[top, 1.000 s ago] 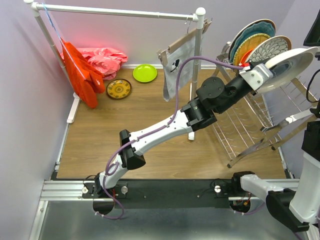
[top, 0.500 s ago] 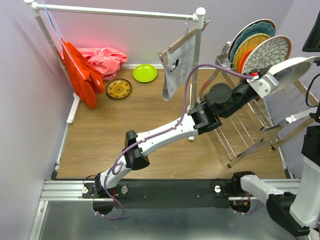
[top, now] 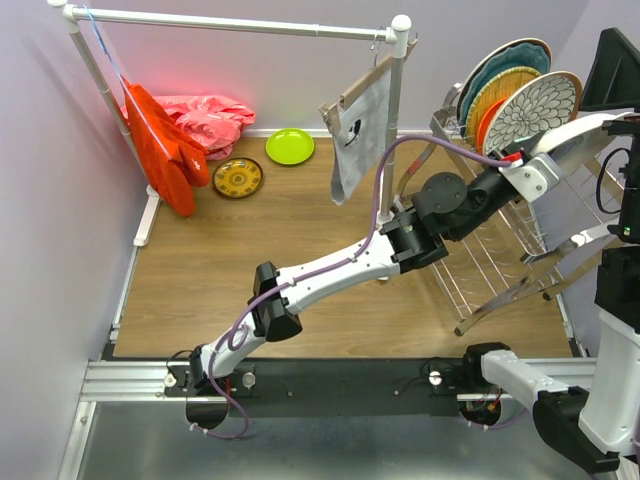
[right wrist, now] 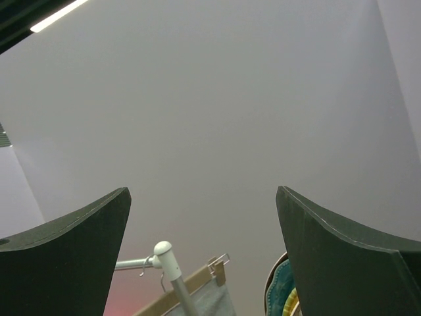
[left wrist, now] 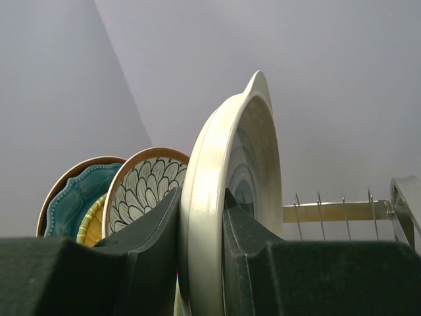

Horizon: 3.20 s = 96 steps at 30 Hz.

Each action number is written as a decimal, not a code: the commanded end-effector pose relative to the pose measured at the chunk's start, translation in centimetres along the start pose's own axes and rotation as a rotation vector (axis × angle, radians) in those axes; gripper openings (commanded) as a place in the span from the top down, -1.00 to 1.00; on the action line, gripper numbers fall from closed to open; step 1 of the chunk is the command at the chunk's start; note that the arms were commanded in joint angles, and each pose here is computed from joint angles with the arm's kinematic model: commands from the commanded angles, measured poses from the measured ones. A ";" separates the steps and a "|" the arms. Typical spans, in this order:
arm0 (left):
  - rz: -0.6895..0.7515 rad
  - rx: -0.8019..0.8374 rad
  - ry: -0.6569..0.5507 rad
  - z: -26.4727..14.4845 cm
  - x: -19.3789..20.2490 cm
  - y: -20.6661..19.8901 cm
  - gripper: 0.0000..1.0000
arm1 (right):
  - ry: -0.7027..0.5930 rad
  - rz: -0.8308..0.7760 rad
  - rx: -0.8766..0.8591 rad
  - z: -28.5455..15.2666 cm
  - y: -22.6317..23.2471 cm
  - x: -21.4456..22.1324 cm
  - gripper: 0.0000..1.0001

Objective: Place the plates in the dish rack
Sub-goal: Insert the plate into the dish rack

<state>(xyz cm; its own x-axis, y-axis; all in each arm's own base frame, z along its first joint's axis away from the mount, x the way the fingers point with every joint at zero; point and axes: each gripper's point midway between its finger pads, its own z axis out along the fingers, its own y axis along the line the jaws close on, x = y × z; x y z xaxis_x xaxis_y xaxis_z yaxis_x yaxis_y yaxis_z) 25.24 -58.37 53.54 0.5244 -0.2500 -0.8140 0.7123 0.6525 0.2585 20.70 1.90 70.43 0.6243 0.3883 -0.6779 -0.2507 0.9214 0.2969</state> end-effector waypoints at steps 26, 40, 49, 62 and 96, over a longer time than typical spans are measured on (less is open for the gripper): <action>0.091 -0.098 -0.087 0.9 1.4 1.0 1.00 | 0.010 0.047 -0.031 -1.6 0.6 0.0 -1.00; 0.097 -0.077 -0.103 1.0 2.3 0.3 1.00 | 0.016 0.049 -0.028 -1.5 0.5 0.3 -1.00; 0.103 -0.053 -0.089 1.1 3.8 -0.5 1.00 | 0.016 0.041 -0.021 -1.6 0.3 0.4 -1.00; 0.144 -0.025 -0.039 0.8 6.0 -1.5 1.00 | 0.018 0.040 -0.015 -1.7 0.2 0.5 -1.00; 0.119 0.037 -0.043 0.7 5.8 -3.1 0.53 | 0.018 0.038 0.003 -1.8 -0.2 0.7 -1.00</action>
<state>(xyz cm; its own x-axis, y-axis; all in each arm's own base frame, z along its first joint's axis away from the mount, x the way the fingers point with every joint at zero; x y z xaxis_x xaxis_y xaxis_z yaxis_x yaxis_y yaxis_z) 26.07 -61.93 49.45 0.6277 -0.2347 -0.7422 0.6617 0.6631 0.3500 20.41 2.56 68.51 0.5818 0.4287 -0.6912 -0.2894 0.9033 0.3167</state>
